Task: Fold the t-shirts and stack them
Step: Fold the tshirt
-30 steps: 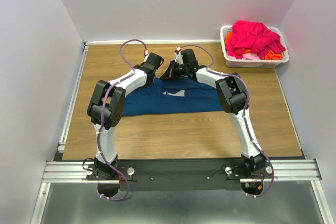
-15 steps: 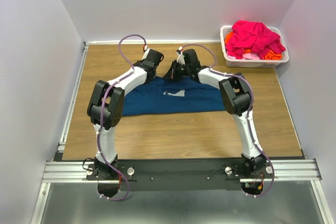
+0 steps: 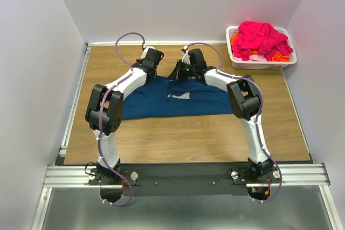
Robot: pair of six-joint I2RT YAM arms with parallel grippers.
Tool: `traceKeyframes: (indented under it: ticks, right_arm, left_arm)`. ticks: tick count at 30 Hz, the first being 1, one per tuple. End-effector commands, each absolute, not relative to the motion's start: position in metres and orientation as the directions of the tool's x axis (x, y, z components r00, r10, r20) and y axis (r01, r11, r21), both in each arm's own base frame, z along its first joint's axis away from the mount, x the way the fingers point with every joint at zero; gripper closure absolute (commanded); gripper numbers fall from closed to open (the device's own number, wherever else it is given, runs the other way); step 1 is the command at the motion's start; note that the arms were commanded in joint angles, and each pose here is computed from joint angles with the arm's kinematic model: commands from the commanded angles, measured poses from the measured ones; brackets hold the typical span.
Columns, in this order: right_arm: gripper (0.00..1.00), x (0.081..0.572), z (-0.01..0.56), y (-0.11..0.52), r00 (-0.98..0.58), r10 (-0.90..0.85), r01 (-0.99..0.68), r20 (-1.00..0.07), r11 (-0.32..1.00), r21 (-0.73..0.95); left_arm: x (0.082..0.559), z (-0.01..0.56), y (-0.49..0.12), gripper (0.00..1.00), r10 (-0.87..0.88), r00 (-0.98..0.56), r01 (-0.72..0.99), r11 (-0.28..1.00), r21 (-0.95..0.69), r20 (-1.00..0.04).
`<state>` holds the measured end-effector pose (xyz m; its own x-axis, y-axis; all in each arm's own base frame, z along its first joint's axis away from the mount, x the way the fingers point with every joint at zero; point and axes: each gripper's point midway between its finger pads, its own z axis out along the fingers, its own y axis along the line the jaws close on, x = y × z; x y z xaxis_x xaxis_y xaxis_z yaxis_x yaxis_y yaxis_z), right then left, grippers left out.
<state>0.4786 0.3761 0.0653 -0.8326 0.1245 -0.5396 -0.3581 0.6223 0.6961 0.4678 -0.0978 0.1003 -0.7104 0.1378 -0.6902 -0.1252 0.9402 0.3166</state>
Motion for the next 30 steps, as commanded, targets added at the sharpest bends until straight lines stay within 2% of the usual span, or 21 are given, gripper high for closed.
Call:
traceKeyframes:
  ticks: [1,10,30]
  right_arm:
    - [0.97,0.474,0.089,0.373,-0.801,0.115,-0.399,-0.588,0.63,0.666]
    - [0.96,0.469,0.09,0.368,-0.797,0.114,-0.396,-0.593,0.644,0.655]
    - [0.97,0.454,0.097,0.365,-0.772,0.056,-0.447,-0.633,0.661,0.603]
  left_arm:
    - [0.479,0.134,-0.093,1.0,0.12,-0.632,-0.152,0.949,0.275,-0.766]
    - [0.494,0.129,-0.106,1.0,0.135,-0.622,-0.103,0.962,0.252,-0.771]
    - [0.473,0.123,-0.097,1.0,0.102,-0.634,-0.112,0.969,0.222,-0.766]
